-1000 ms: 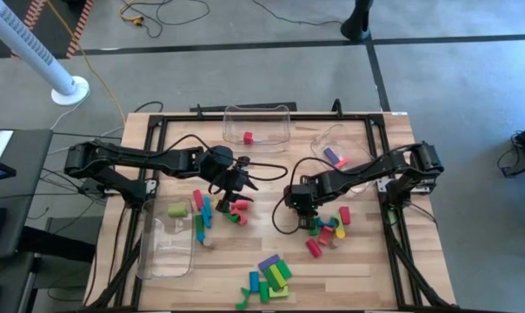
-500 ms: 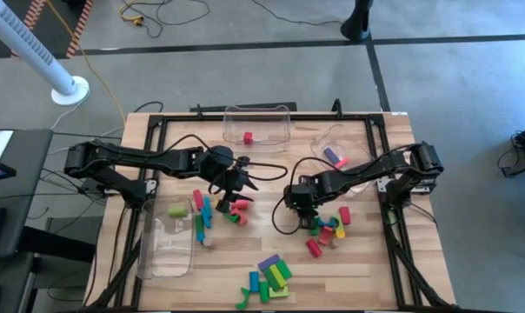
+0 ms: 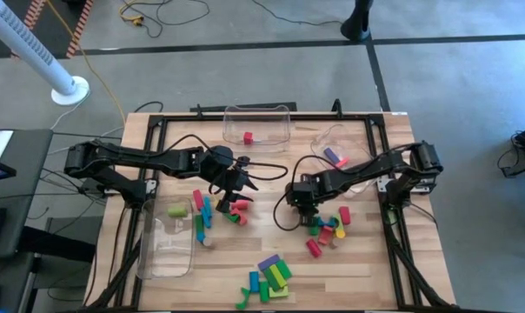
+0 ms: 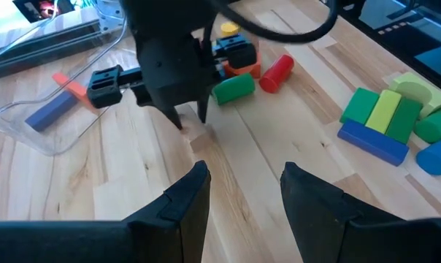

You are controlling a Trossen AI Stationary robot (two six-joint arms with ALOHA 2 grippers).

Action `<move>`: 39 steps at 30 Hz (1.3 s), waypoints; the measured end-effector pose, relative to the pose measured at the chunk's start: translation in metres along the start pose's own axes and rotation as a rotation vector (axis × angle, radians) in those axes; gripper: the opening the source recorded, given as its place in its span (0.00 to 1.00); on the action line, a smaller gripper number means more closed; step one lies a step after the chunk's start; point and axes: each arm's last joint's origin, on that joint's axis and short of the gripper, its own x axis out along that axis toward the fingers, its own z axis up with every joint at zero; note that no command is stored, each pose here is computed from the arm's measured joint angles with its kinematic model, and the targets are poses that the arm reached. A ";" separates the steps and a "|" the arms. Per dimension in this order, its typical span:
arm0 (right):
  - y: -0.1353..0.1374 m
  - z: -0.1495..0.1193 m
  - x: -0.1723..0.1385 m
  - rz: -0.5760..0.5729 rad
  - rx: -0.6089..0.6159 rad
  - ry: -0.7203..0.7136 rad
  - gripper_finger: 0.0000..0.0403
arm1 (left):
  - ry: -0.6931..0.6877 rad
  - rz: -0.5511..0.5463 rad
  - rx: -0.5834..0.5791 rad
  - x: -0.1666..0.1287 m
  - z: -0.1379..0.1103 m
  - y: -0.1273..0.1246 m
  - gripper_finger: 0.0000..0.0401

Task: Sort blocks by size
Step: Put the brown arch block into the middle transparent bin

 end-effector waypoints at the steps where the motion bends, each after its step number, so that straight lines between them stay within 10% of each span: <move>1: 0.000 0.000 0.000 -0.002 0.000 0.001 0.42 | 0.000 0.000 0.000 0.000 0.000 0.000 0.40; 39: 0.007 0.021 -0.015 0.015 -0.088 -0.107 0.15 | -0.096 0.023 0.027 -0.003 0.008 0.006 0.40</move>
